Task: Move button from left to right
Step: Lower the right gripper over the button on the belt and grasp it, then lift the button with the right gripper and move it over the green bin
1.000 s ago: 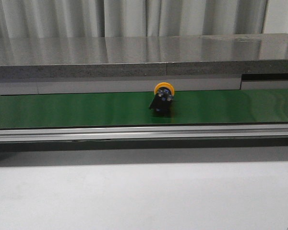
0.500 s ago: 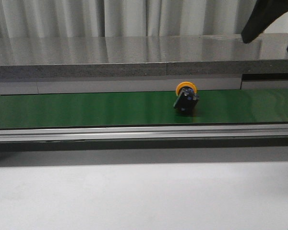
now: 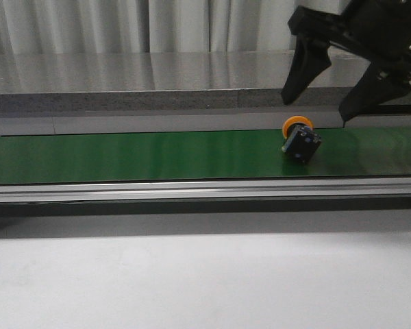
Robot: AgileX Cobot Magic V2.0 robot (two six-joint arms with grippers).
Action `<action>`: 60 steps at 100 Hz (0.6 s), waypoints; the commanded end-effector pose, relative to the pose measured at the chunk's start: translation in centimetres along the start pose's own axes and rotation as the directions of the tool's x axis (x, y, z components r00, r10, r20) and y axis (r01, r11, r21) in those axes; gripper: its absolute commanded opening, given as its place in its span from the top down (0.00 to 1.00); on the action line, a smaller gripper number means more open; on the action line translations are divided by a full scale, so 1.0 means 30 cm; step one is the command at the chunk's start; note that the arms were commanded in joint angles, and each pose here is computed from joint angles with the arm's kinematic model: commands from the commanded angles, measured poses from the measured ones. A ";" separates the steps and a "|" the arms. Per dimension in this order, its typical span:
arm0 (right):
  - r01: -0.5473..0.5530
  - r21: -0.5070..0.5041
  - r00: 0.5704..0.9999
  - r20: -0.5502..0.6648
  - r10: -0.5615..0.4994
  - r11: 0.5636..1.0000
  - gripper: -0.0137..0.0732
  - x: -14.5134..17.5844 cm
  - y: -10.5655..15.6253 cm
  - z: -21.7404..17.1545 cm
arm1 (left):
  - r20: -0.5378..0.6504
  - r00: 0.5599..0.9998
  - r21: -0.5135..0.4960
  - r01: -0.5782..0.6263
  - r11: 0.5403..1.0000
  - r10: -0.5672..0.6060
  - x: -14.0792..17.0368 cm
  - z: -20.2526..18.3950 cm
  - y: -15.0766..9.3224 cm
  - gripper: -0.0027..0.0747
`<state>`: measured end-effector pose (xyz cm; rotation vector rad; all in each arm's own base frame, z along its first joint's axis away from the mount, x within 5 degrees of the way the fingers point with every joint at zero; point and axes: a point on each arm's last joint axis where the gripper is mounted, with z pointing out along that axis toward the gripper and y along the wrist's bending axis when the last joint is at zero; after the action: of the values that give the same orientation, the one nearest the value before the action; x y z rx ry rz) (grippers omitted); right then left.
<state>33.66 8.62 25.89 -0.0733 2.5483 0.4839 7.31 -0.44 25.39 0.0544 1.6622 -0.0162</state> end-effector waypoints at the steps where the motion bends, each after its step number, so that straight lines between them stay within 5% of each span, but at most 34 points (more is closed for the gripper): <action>1: 0.001 -0.015 0.996 0.086 0.000 1.000 0.16 -0.046 0.016 -0.032 | 0.091 0.996 -0.026 0.017 1.000 -0.015 -0.050 -0.002 0.009 0.99; 21: -0.017 0.002 0.999 0.039 0.017 1.000 0.19 -0.035 -0.010 0.049 | 0.091 0.996 -0.026 0.017 1.000 -0.015 -0.050 -0.002 0.009 0.99; 45: -0.023 0.008 0.999 0.030 0.023 1.000 0.57 -0.033 -0.019 0.069 | 0.091 0.996 -0.026 0.017 1.000 -0.015 -0.050 -0.002 0.009 0.99; 60: -0.012 0.008 0.999 0.045 0.011 1.000 0.63 -0.038 -0.014 0.048 | 0.091 0.996 -0.026 0.017 1.000 -0.015 -0.050 -0.002 0.009 0.99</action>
<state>35.30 8.83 22.00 -0.0465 2.6327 0.4645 7.31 -0.44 25.39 0.0544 1.6622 -0.0162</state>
